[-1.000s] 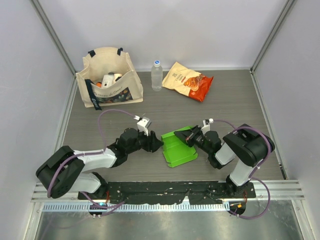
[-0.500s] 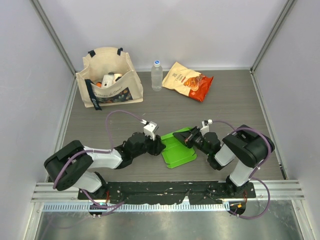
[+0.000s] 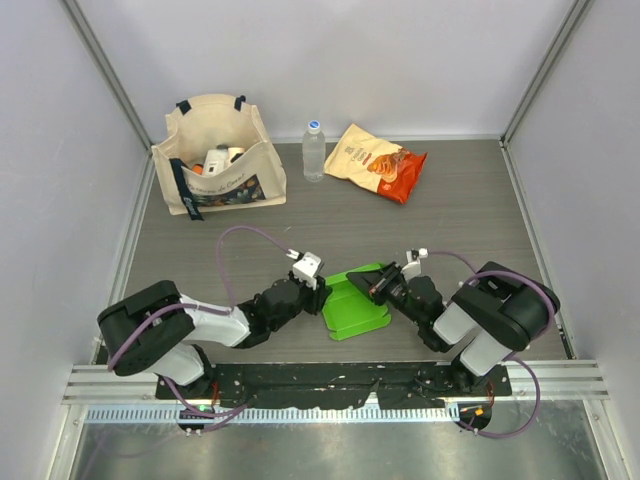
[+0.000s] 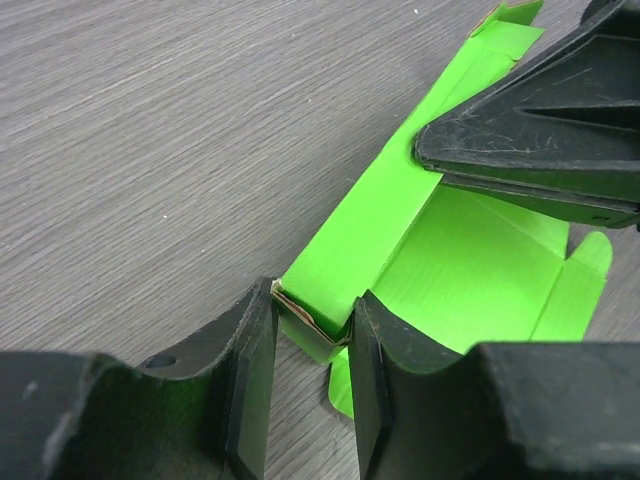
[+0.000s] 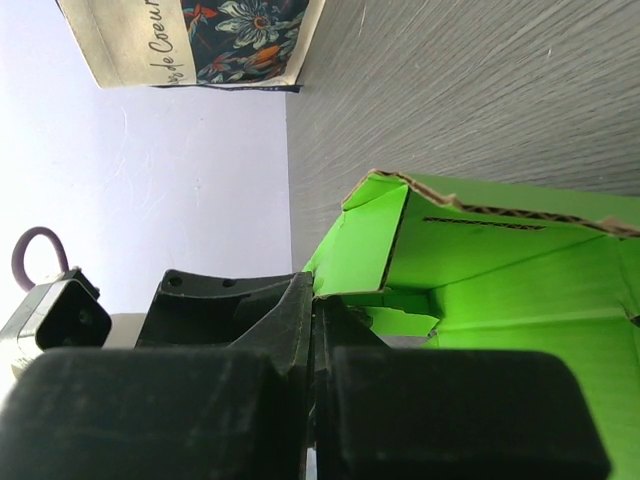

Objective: Fold the paper box

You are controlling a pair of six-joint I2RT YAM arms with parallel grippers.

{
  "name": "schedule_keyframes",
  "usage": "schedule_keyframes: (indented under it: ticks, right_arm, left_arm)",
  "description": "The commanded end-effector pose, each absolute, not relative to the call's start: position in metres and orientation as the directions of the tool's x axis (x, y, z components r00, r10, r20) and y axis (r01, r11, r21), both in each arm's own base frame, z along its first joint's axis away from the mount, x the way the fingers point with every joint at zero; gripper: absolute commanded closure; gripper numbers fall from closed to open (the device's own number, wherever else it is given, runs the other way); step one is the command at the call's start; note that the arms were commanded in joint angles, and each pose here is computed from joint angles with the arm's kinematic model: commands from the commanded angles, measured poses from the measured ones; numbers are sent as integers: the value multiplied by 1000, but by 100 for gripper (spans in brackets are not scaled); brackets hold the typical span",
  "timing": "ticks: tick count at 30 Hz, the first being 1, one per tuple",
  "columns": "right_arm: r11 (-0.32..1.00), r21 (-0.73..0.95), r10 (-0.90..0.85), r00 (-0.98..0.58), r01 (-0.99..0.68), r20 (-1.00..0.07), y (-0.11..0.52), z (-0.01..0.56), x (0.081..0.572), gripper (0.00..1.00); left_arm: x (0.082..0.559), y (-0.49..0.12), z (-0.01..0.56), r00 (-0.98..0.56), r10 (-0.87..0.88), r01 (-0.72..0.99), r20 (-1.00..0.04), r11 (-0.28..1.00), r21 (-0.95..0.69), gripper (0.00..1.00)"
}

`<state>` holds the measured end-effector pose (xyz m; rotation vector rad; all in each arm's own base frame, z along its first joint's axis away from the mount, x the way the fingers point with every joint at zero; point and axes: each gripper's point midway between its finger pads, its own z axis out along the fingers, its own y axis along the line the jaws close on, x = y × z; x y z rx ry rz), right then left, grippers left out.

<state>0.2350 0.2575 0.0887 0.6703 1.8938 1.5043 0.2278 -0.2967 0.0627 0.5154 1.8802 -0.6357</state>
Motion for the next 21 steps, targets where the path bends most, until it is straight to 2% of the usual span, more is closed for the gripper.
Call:
schedule_keyframes:
  ticks: [1, 5, 9, 14, 15, 19, 21]
  right_arm:
    - [243, 969, 736, -642, -43, -213, 258, 96, 230, 99]
    - [248, 969, 758, -621, -12, -201, 259, 93, 226, 99]
    - [251, 968, 781, -595, 24, -188, 255, 89, 226, 99]
    - [228, 973, 801, -574, 35, -167, 255, 91, 222, 99]
    - [228, 973, 799, -578, 35, -166, 256, 90, 219, 99]
    - [204, 978, 810, -568, 39, -146, 257, 91, 214, 99]
    - [208, 977, 807, -574, 49, -143, 259, 86, 211, 99]
  left_arm:
    - [241, -289, 72, -271, 37, 541, -962, 832, -120, 67]
    - [246, -278, 69, -229, 56, 445, -972, 894, -53, 76]
    - [252, -272, 59, -229, 62, 360, -971, 932, -25, 80]
    - [255, -277, 51, -207, 99, 269, -973, 962, 41, 96]
    - [253, -271, 43, -193, 162, 227, -968, 967, 117, 100]
    - [254, -276, 37, -157, 227, 149, -961, 968, 204, 100]
    - [252, -276, 32, -159, 214, 146, -964, 971, 191, 100]
